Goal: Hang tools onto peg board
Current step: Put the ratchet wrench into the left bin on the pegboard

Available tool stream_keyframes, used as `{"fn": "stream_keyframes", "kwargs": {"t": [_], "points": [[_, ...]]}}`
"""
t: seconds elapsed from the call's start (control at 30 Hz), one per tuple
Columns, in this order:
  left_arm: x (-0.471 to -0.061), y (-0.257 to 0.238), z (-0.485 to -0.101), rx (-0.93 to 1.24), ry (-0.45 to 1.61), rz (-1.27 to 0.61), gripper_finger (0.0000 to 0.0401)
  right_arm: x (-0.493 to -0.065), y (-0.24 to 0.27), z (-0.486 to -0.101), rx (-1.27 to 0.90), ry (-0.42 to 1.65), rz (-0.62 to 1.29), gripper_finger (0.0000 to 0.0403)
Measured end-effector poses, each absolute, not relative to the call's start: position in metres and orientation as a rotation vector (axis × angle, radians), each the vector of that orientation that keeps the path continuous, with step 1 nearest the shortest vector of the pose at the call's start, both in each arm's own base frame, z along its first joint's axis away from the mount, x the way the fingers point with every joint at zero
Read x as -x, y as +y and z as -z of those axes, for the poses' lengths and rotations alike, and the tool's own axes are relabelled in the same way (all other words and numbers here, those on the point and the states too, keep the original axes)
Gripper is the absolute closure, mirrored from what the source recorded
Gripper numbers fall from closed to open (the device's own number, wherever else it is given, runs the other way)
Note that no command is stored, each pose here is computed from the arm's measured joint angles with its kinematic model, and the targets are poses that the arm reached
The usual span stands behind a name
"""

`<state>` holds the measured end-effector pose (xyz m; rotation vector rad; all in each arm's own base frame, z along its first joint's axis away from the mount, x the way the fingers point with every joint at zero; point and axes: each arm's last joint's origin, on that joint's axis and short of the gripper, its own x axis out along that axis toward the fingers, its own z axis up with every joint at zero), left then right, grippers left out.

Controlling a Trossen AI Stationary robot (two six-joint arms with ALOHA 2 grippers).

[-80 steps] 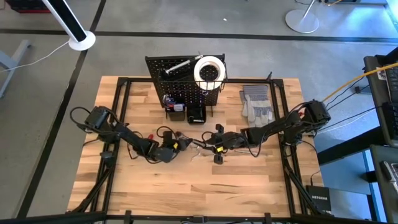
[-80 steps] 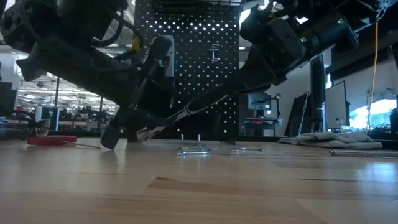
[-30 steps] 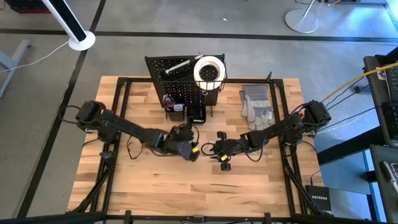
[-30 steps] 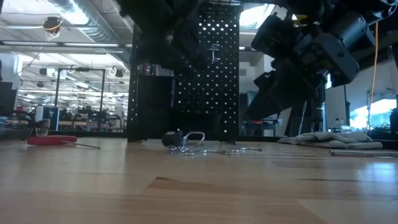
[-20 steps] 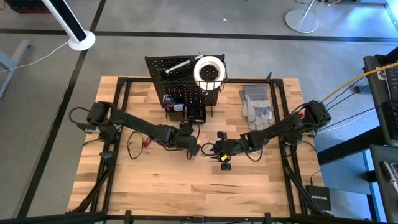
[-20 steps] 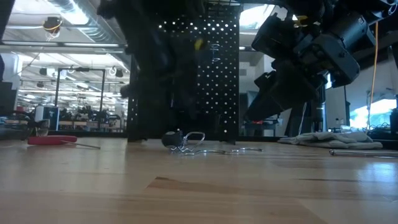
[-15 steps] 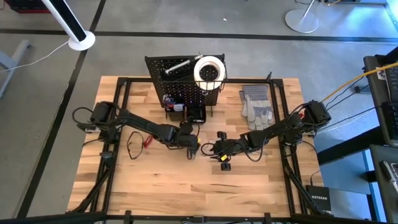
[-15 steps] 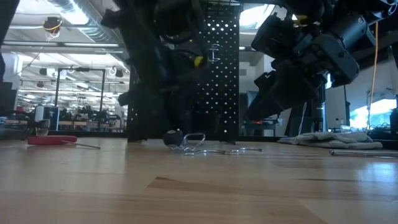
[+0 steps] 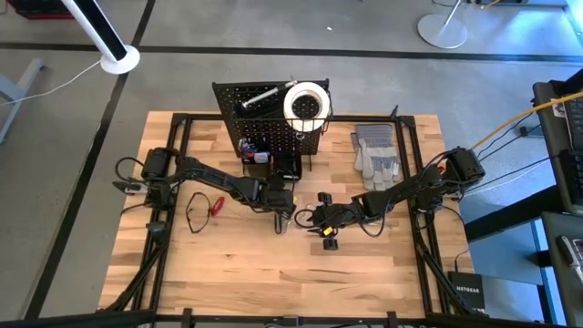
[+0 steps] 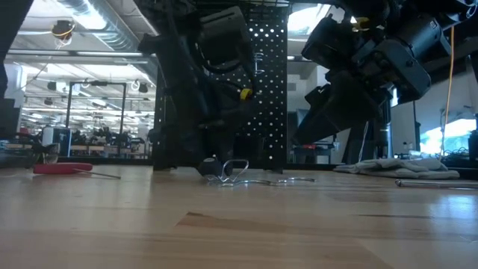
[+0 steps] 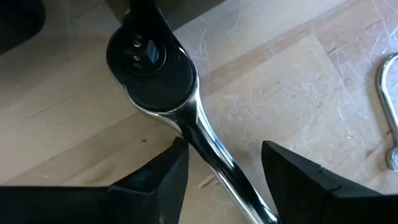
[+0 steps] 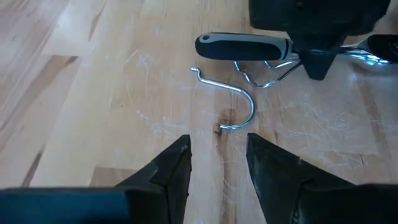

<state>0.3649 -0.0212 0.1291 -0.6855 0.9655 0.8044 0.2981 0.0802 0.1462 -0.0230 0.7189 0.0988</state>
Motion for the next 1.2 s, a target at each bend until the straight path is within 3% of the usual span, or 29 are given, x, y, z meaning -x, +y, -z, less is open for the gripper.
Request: {"fn": "stream_keyframes", "kwargs": {"t": [0.13,0.53,0.77,1.2], "points": [[-0.363,-0.026,-0.128,0.667,0.979,-0.810,0.0230,-0.298,0.080,-0.146,0.023,0.718,-0.099,0.0246],[-0.359,-0.041,-0.130,0.641,0.993,-0.777,0.0366,-0.298,0.080,-0.146,0.019,0.720,-0.097,0.0246],[-0.351,-0.061,-0.147,0.611,1.029,-0.724,0.0364,-0.297,0.080,-0.146,0.007,0.730,-0.091,0.0246],[-0.313,-0.106,-0.242,0.443,0.817,-0.524,0.0363,-0.287,0.079,-0.173,-0.123,0.702,-0.121,0.0246]]}}
